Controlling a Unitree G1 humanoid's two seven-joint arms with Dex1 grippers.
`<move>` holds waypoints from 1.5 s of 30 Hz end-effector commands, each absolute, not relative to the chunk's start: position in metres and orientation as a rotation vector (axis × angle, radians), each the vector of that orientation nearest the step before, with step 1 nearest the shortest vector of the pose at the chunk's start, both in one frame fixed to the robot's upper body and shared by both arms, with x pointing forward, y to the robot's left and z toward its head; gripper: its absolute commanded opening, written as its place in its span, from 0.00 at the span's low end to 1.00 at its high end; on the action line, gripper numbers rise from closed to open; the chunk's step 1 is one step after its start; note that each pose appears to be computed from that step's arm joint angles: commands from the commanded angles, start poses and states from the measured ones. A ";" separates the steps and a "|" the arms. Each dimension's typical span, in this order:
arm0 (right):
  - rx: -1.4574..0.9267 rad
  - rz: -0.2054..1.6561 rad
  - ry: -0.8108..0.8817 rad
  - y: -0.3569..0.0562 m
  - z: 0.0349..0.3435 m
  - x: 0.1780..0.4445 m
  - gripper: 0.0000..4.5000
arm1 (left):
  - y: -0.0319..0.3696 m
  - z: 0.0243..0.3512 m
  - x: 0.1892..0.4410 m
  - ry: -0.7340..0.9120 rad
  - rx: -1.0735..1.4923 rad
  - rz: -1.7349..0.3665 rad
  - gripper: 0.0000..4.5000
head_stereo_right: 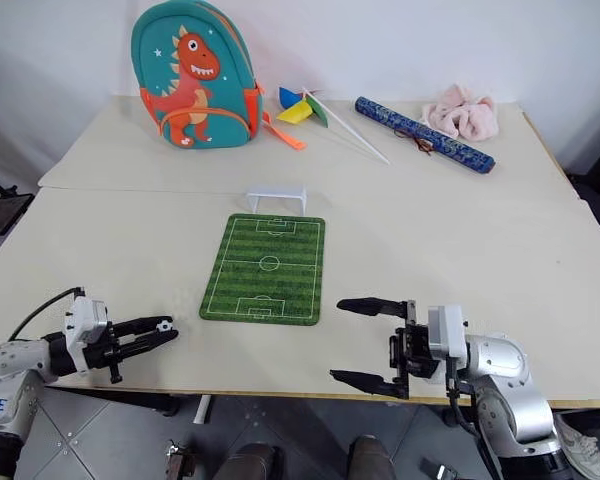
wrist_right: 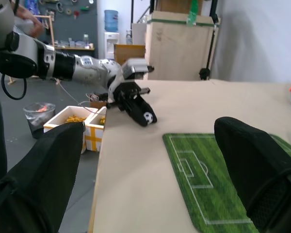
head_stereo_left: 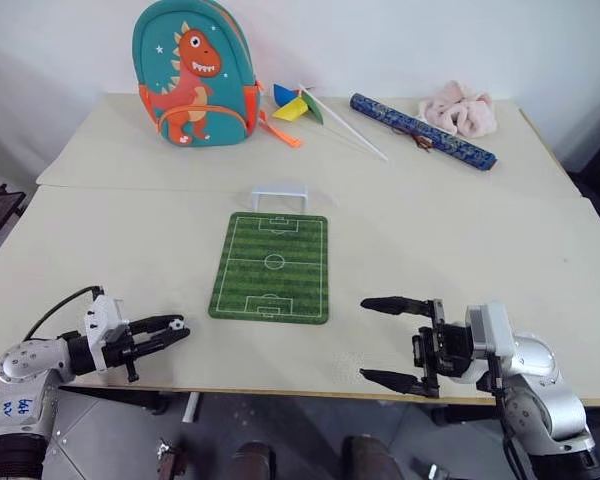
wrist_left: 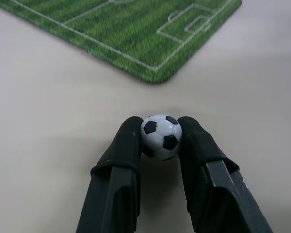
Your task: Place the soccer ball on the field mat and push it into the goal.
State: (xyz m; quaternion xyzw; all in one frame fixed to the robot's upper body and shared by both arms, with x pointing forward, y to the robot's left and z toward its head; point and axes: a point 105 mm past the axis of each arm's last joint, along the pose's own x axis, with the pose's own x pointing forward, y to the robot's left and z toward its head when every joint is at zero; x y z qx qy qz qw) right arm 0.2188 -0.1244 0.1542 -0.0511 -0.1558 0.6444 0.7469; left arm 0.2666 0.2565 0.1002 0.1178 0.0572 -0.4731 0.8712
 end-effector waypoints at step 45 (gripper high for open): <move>-0.121 1.107 -0.324 -0.150 0.144 0.232 1.00 | 0.135 0.124 0.328 -0.011 0.501 -1.362 0.52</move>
